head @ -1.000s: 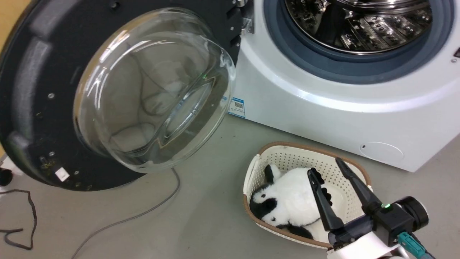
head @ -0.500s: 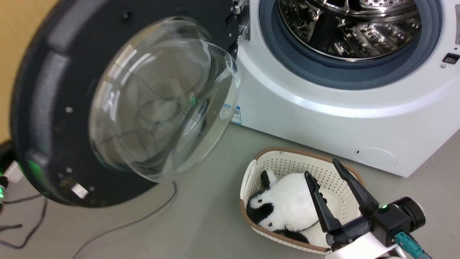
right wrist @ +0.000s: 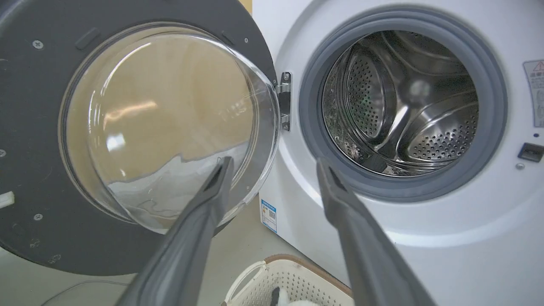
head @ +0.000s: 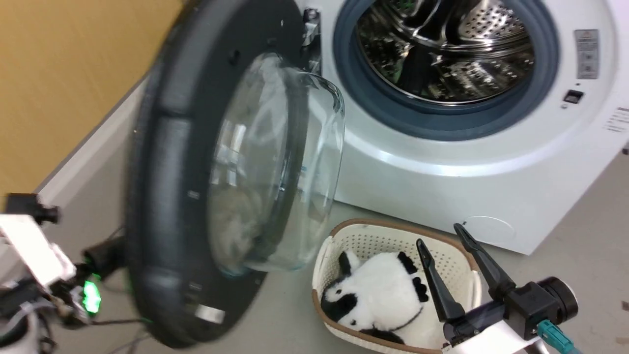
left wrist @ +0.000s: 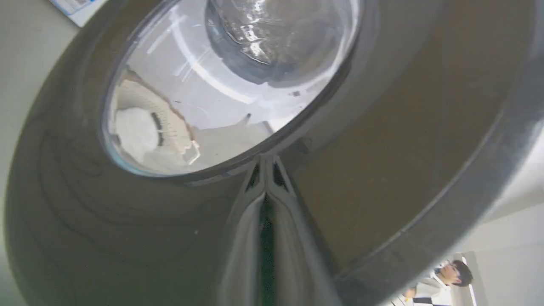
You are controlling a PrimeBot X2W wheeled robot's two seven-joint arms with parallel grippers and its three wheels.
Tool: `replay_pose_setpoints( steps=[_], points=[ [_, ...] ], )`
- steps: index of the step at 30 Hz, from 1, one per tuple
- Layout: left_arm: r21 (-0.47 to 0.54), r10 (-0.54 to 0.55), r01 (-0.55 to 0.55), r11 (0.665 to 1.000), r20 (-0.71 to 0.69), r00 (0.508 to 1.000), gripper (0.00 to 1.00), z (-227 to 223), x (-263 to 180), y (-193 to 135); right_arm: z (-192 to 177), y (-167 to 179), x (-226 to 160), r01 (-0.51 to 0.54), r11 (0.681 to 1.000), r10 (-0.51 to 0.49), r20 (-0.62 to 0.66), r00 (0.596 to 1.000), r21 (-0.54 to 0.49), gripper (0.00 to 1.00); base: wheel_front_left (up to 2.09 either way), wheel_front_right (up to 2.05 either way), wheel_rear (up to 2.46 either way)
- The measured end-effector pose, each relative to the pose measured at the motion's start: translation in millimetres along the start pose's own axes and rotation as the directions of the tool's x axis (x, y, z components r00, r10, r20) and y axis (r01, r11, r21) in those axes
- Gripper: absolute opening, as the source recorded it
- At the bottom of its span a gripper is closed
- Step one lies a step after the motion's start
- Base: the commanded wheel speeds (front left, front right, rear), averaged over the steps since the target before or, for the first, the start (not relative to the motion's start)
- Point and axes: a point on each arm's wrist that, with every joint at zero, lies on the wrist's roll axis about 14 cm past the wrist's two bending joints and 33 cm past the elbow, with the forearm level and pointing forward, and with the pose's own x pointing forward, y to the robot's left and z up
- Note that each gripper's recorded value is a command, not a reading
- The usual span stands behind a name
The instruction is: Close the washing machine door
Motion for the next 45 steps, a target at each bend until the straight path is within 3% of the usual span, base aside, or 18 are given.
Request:
replay_pose_setpoints(
  steps=[9,15,27,37,45],
  points=[
    [-0.055,-0.196,0.189,0.98,-0.216,0.956,0.0,-83.3,42.5,-49.2,6.1,-23.6,-21.2,0.093,0.995,-0.093,0.002,0.996,-0.023,1.0,0.0,0.0,0.0],
    [-0.098,-0.228,0.207,0.973,-0.326,0.917,0.0,-121.5,75.4,-54.2,9.6,-51.7,-44.2,0.198,0.979,-0.198,0.0,0.98,-0.045,1.0,0.0,0.0,0.0],
    [-0.246,-0.333,0.246,0.938,-0.433,0.837,0.0,-193.9,167.3,-59.2,15.1,-113.3,-107.0,0.442,0.893,-0.444,-0.01,0.896,-0.092,1.0,0.0,0.0,0.0],
    [-0.268,-0.361,0.285,0.92,-0.303,0.882,0.0,-210.4,260.1,-81.6,15.7,-147.8,-162.0,0.605,0.788,-0.611,-0.034,0.791,-0.116,1.0,0.0,0.0,0.0],
    [-0.231,-0.337,0.303,0.925,-0.125,0.933,0.0,-198.3,329.7,-102.4,13.2,-160.0,-180.8,0.658,0.742,-0.668,-0.053,0.742,-0.127,1.0,0.0,0.0,0.0]
  ],
)
